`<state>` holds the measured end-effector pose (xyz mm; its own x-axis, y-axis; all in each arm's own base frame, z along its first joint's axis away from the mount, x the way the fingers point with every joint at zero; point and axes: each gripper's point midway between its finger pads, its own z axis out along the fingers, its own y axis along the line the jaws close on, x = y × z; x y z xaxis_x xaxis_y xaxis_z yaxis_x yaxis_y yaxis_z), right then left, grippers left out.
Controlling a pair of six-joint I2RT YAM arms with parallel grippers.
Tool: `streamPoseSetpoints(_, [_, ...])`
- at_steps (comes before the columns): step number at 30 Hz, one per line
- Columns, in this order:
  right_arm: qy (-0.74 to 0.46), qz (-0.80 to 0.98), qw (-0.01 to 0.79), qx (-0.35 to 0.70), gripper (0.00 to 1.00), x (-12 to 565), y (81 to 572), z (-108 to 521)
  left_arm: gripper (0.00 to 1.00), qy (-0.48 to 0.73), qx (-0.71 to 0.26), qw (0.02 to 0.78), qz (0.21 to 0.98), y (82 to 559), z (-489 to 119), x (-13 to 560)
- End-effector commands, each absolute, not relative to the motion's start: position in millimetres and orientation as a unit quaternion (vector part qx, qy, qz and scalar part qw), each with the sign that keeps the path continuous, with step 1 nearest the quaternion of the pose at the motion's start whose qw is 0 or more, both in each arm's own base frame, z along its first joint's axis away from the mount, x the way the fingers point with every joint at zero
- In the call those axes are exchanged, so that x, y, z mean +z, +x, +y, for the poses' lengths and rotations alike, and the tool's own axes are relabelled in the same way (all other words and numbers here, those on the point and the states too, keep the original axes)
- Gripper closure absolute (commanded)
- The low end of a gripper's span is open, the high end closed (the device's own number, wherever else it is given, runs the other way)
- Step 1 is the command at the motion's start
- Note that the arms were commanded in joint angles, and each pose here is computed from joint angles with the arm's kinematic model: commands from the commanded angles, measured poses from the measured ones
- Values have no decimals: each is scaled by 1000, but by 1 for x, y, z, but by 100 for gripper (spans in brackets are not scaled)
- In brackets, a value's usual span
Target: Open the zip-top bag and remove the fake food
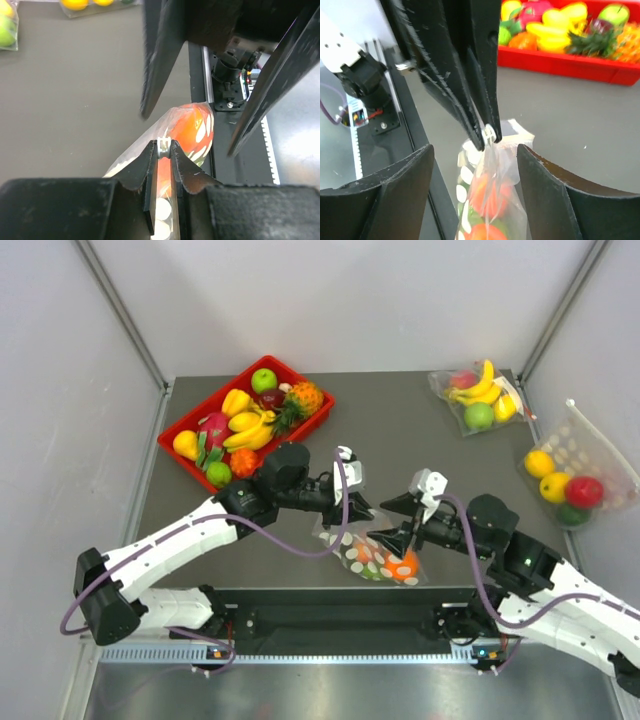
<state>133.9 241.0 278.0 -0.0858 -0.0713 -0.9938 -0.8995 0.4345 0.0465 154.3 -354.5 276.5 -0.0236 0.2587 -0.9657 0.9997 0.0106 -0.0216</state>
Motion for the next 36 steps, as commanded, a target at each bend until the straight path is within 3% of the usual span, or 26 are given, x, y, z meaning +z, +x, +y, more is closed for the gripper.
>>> streamPoseSetpoints(1, [-391,637,555,364,32,286,140,250,100,560,-451,446,533,150,-359,305])
streamPoseSetpoints(5, [-404,641,556,341,33,279,148,251,100,563,-445,446,535,148,-354,306])
streamPoseSetpoints(7, [-408,644,553,336,39,276,149,251,100,564,-448,445,532,146,-353,308])
streamPoseSetpoints(8, [-411,644,553,333,45,274,150,251,100,565,-449,444,530,144,-352,309])
streamPoseSetpoints(9, [-411,645,553,330,61,274,151,251,100,566,-449,444,530,144,-352,309])
streamPoseSetpoints(13, [-415,645,556,321,100,273,154,252,100,568,-448,439,533,142,-350,309])
streamPoseSetpoints(24, [-363,641,608,296,100,291,161,225,100,570,-431,432,550,148,-348,295])
streamPoseSetpoints(36, [-370,601,619,344,100,315,137,220,100,559,-421,453,553,169,-365,290])
